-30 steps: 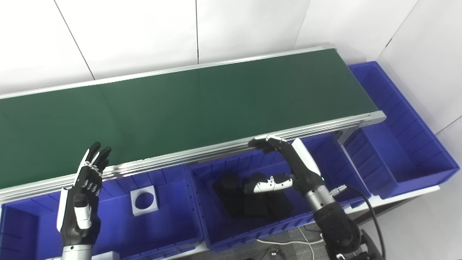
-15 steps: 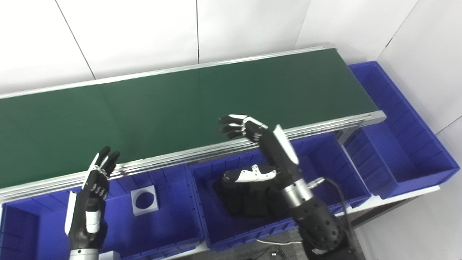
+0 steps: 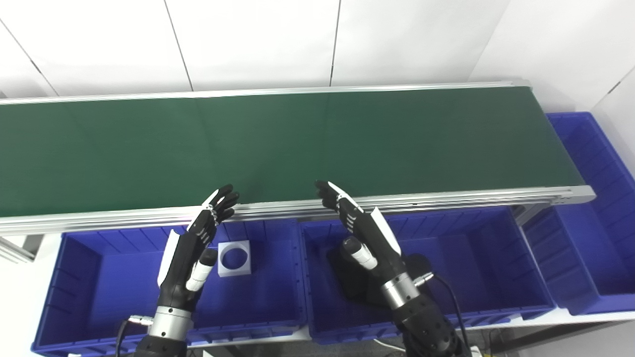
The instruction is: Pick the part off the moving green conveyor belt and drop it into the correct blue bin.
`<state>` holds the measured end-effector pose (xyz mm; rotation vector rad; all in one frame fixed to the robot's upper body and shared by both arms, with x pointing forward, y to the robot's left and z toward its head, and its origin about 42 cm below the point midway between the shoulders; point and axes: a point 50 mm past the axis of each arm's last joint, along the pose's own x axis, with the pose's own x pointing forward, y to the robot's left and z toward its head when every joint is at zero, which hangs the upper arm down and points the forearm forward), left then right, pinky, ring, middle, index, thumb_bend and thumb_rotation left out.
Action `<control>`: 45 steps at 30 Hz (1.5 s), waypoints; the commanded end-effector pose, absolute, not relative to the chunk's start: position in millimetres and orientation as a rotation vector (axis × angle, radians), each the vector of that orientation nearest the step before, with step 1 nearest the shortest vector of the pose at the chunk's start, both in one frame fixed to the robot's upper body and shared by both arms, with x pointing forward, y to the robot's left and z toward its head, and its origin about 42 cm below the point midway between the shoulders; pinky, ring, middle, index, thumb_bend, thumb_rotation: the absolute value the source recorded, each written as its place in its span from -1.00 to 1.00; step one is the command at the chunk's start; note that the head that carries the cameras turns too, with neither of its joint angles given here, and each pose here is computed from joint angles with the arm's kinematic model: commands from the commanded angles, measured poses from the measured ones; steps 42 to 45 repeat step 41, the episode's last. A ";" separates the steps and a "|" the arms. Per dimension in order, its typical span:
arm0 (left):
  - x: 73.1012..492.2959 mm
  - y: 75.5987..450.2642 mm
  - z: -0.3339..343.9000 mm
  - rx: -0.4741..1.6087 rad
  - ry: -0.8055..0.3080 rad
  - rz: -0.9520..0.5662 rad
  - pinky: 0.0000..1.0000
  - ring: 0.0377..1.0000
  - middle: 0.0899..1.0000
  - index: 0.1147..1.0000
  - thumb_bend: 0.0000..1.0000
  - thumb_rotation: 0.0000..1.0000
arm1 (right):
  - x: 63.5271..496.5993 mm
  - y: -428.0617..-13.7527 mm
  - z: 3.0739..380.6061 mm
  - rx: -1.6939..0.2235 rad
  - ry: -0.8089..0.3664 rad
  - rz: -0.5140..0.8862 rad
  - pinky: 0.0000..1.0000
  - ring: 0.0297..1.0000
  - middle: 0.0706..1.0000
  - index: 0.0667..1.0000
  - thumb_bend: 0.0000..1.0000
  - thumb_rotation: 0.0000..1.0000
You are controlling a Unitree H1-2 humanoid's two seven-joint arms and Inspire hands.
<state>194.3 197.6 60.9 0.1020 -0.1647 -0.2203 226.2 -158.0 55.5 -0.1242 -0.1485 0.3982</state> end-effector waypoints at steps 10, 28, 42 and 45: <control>194.0 180.8 59.0 0.111 -0.199 -0.227 0.75 0.74 0.71 0.72 0.61 0.88 | 221.4 -166.7 49.4 -0.076 -0.163 0.347 0.96 0.90 0.88 0.86 0.77 1.00; 193.3 179.1 46.3 0.168 -0.167 -0.250 0.73 0.83 0.81 0.71 0.58 1.00 | 218.4 -160.8 42.2 -0.022 -0.150 0.294 1.00 0.93 0.93 0.89 0.66 1.00; 192.4 174.3 40.5 0.169 -0.151 -0.269 0.76 0.86 0.85 0.74 0.58 1.00 | 219.8 -159.5 41.6 -0.006 -0.147 0.289 0.98 0.90 0.89 0.88 0.60 1.00; 192.4 174.3 40.5 0.169 -0.151 -0.269 0.76 0.86 0.85 0.74 0.58 1.00 | 219.8 -159.5 41.6 -0.006 -0.147 0.289 0.98 0.90 0.89 0.88 0.60 1.00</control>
